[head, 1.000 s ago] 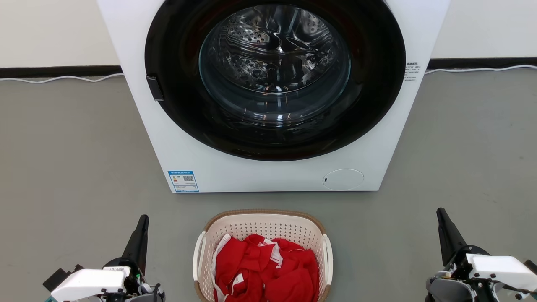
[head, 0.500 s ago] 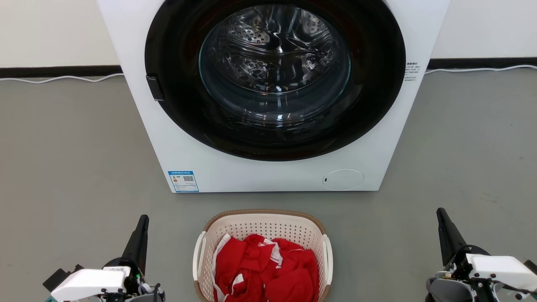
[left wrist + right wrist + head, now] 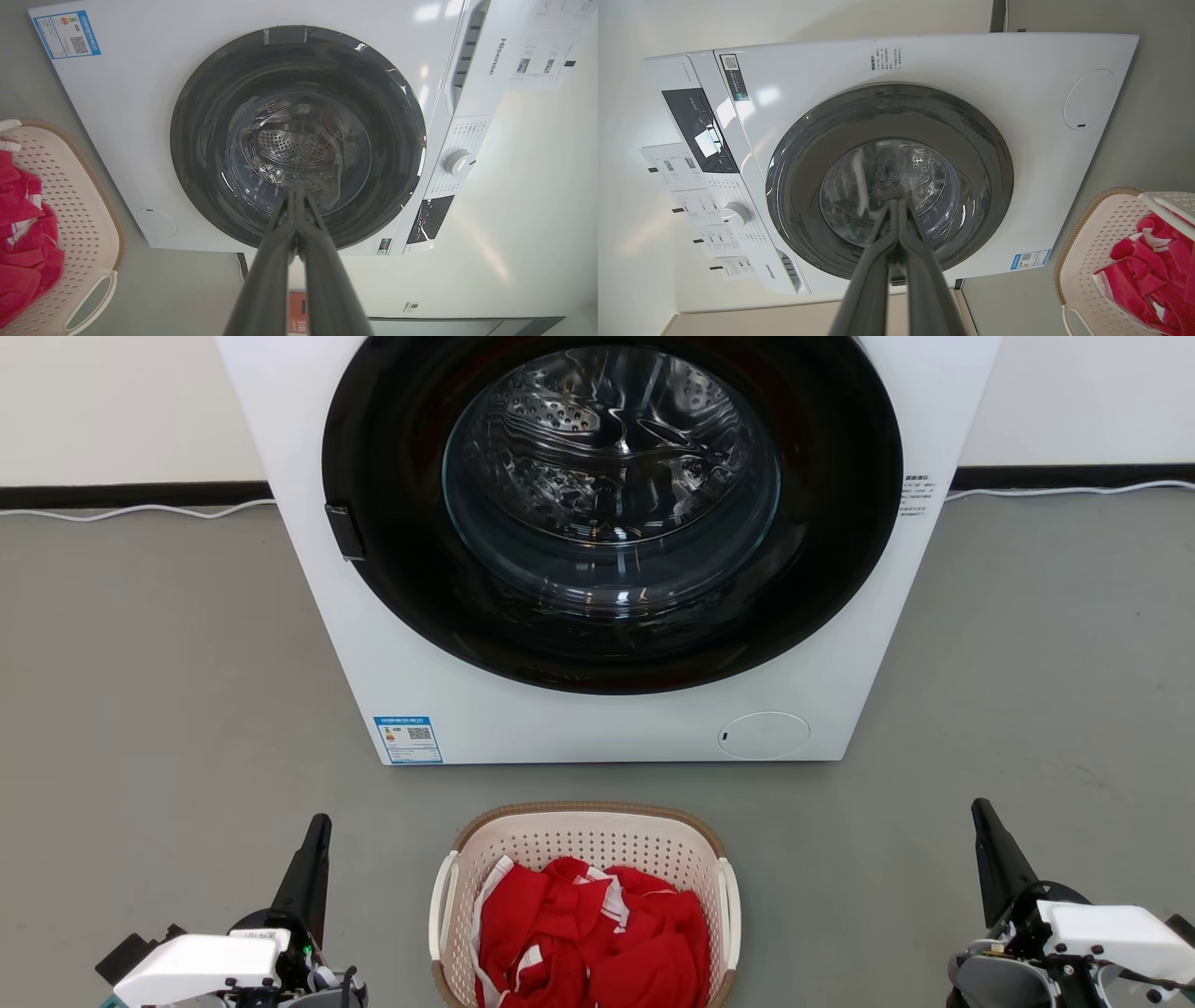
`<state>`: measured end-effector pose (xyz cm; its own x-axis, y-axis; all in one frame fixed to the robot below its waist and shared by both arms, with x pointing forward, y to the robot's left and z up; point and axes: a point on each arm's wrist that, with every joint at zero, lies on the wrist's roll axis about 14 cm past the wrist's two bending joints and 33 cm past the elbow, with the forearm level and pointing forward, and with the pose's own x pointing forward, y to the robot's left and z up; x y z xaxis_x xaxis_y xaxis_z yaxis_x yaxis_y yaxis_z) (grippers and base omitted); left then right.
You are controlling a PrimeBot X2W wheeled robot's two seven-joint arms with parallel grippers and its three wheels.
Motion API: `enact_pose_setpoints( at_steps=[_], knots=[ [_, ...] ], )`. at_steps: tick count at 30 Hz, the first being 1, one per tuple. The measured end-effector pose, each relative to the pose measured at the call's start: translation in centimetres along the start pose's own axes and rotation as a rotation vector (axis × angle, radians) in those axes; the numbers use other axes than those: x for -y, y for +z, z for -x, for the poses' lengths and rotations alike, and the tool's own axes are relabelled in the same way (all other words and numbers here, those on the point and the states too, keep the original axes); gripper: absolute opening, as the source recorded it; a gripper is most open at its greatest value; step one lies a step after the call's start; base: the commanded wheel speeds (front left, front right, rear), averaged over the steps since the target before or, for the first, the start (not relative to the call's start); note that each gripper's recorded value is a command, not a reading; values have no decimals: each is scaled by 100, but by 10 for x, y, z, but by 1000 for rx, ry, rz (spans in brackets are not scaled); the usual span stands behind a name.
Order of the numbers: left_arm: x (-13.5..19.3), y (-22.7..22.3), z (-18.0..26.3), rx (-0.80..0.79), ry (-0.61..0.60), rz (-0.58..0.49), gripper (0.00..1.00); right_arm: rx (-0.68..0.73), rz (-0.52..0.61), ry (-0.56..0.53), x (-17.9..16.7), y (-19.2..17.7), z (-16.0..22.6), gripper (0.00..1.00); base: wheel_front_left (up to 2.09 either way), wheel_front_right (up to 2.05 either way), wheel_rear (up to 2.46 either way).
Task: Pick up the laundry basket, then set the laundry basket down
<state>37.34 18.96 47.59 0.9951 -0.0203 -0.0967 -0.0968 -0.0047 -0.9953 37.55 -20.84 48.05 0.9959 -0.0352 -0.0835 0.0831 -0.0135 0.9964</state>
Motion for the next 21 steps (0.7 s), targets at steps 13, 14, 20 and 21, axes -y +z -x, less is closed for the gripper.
enact_pose_setpoints(
  at_steps=[13, 14, 20, 21],
  knots=[
    [0, 0, 0, 0, 0, 0, 0, 0, 0, 0, 0, 0, 0, 0, 0, 0, 0],
    [0, 0, 0, 0, 0, 0, 0, 0, 0, 0, 0, 0, 0, 0, 0, 0, 0],
    [0, 0, 0, 0, 0, 0, 0, 0, 0, 0, 0, 0, 0, 0, 0, 0, 0],
    [0, 0, 0, 0, 0, 0, 0, 0, 0, 0, 0, 0, 0, 0, 0, 0, 0]
  ],
)
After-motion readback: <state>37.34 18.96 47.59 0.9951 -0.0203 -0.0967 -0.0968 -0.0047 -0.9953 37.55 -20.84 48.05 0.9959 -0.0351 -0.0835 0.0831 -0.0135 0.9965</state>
